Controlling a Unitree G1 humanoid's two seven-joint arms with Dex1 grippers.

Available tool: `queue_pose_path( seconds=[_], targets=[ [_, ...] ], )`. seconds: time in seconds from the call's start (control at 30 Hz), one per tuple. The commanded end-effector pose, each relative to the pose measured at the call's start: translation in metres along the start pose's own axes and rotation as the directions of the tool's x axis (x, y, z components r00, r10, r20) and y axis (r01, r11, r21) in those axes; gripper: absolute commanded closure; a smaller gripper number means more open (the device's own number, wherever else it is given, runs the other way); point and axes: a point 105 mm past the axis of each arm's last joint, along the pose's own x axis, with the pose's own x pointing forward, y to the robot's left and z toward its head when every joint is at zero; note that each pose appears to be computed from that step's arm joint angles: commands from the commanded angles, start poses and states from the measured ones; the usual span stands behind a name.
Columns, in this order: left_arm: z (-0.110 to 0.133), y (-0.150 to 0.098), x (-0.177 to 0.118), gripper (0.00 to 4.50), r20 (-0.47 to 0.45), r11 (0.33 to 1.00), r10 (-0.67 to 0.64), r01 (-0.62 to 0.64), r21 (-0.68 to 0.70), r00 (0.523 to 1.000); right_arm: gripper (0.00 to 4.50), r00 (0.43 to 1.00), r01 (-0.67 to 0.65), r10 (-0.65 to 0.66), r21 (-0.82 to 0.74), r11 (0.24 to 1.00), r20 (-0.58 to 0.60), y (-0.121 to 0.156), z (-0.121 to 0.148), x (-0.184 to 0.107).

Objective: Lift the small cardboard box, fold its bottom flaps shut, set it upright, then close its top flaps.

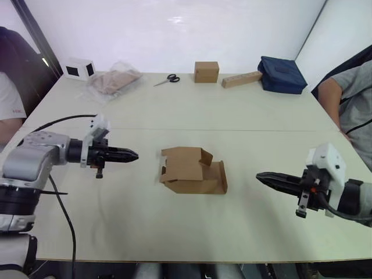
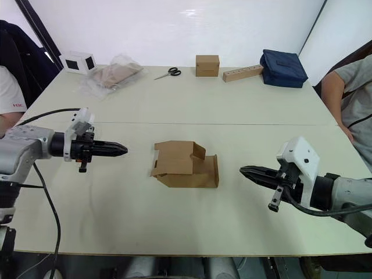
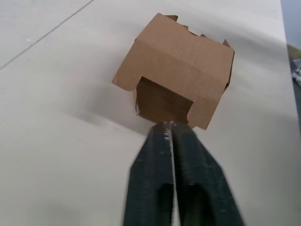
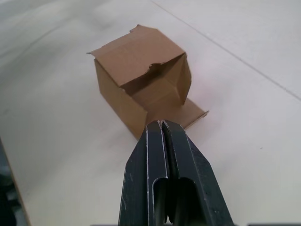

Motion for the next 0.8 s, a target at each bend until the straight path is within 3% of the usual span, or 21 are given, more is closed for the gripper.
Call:
queue_pose_path(
  seconds=[0.03, 0.07, 0.17, 0.2, 0.23, 0.3, 0.37, 0.47, 0.63, 0.8],
  targets=[
    [0.010, -0.003, 0.004, 2.55, 0.003, 0.999, -0.026, 0.026, 0.032, 1.000, 4.50, 1.000, 0.019, -0.019, -0.002, 1.000, 0.021, 0.004, 0.001, -0.001],
    [0.012, -0.004, 0.005, 2.22, 0.019, 0.999, -0.034, 0.034, 0.010, 0.999, 4.50, 1.000, 0.022, -0.022, 0.001, 1.000, 0.021, 0.004, 0.000, -0.001],
    [0.026, -0.009, 0.020, 2.22, 0.136, 0.974, -0.053, 0.081, -0.210, 0.989, 4.50, 0.999, 0.007, -0.008, 0.010, 1.000, 0.033, 0.008, 0.000, 0.002],
    [0.024, -0.013, 0.026, 1.69, 0.142, 0.946, -0.069, 0.110, -0.306, 0.987, 4.50, 1.000, -0.001, 0.000, 0.006, 1.000, 0.029, 0.009, 0.000, 0.004],
    [0.020, -0.024, 0.029, 1.54, 0.144, 0.898, -0.126, 0.174, -0.403, 0.982, 4.50, 1.000, -0.009, 0.009, 0.003, 1.000, 0.029, 0.011, -0.001, 0.006],
    [0.016, -0.039, 0.030, 0.81, 0.150, 0.814, -0.202, 0.251, -0.523, 0.968, 4.50, 0.999, -0.014, 0.014, 0.001, 1.000, 0.034, 0.013, -0.001, 0.010],
    [0.015, -0.039, 0.031, 0.09, 0.184, 0.700, -0.224, 0.289, -0.653, 0.957, 4.50, 0.999, -0.009, 0.009, -0.002, 1.000, 0.041, 0.015, -0.001, 0.012],
    [0.010, -0.037, 0.034, 0.09, 0.196, 0.611, -0.237, 0.303, -0.731, 0.952, 4.50, 0.999, 0.000, 0.000, -0.001, 1.000, 0.043, 0.019, -0.003, 0.013],
    [0.004, -0.026, 0.039, 0.09, 0.198, 0.555, -0.198, 0.276, -0.785, 0.960, 4.50, 0.999, 0.018, -0.018, 0.006, 1.000, 0.047, 0.026, -0.006, 0.013],
    [0.001, -0.024, 0.049, 0.09, 0.182, 0.549, -0.190, 0.259, -0.795, 0.965, 4.50, 0.998, 0.033, -0.033, 0.011, 0.999, 0.050, 0.032, -0.006, 0.014]
  ],
)
